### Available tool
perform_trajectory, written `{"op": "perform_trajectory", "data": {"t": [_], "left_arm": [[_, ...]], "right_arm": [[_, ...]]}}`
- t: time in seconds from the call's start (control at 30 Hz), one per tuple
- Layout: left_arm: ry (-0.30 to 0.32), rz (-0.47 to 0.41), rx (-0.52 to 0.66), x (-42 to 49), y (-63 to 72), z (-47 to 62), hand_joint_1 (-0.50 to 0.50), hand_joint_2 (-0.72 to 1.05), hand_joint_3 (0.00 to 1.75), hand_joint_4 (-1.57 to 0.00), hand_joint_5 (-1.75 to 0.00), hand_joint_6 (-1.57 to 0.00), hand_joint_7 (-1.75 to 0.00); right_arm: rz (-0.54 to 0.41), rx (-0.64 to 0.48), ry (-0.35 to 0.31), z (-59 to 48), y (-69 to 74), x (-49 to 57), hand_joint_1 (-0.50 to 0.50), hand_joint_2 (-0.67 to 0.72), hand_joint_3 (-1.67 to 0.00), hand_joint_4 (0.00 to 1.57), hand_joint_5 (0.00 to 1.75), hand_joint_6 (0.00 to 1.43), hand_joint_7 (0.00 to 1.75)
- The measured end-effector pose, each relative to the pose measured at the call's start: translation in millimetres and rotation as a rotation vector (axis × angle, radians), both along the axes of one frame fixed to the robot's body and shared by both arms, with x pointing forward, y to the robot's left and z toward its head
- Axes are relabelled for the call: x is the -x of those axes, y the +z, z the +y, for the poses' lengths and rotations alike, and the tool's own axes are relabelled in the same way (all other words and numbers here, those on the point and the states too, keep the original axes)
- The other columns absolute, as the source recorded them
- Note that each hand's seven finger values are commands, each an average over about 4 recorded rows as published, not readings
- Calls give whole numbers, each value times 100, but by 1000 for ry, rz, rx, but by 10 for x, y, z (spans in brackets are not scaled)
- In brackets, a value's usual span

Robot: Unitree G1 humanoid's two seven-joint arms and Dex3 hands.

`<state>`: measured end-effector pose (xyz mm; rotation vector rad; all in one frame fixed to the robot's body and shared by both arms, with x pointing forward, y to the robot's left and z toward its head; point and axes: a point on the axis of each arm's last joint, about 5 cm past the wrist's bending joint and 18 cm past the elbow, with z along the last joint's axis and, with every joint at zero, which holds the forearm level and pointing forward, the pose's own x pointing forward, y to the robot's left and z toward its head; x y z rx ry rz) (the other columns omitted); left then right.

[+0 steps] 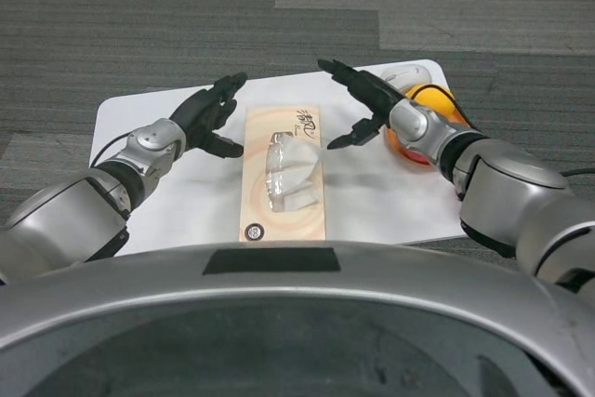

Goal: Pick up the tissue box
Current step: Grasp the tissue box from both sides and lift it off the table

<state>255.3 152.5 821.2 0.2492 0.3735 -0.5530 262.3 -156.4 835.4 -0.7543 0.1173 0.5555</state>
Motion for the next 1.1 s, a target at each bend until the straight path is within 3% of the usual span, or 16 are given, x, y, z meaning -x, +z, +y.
{"op": "perform_trajectory", "data": {"t": [0.23,0.43,0.6,0.73,1.0,1.1], "left_arm": [[-82,52,-51,75,-54,167,50,105,17,0,0,0,0],[-154,66,-51,128,-73,223,50,105,17,0,0,0,0],[-229,59,-61,138,-63,192,50,105,17,0,0,0,0],[-258,60,-65,141,-65,163,50,105,17,0,0,0,0],[-313,67,-83,117,-31,170,50,105,17,-2,0,0,0],[-322,76,-81,104,-21,170,50,105,17,-4,0,0,0]], "right_arm": [[74,-14,15,-137,-61,96,-46,-54,-32,0,0,0,0],[117,-29,63,-205,-97,192,-46,-54,-34,0,0,0,0],[145,-50,97,-191,-141,272,-46,-54,-40,0,0,0,0],[159,-55,108,-192,-161,308,-46,-54,-40,0,10,0,0],[161,-50,113,-212,-158,316,-46,-54,-40,0,10,0,0],[165,-48,120,-214,-159,320,-46,-54,-40,0,17,0,0]]}}
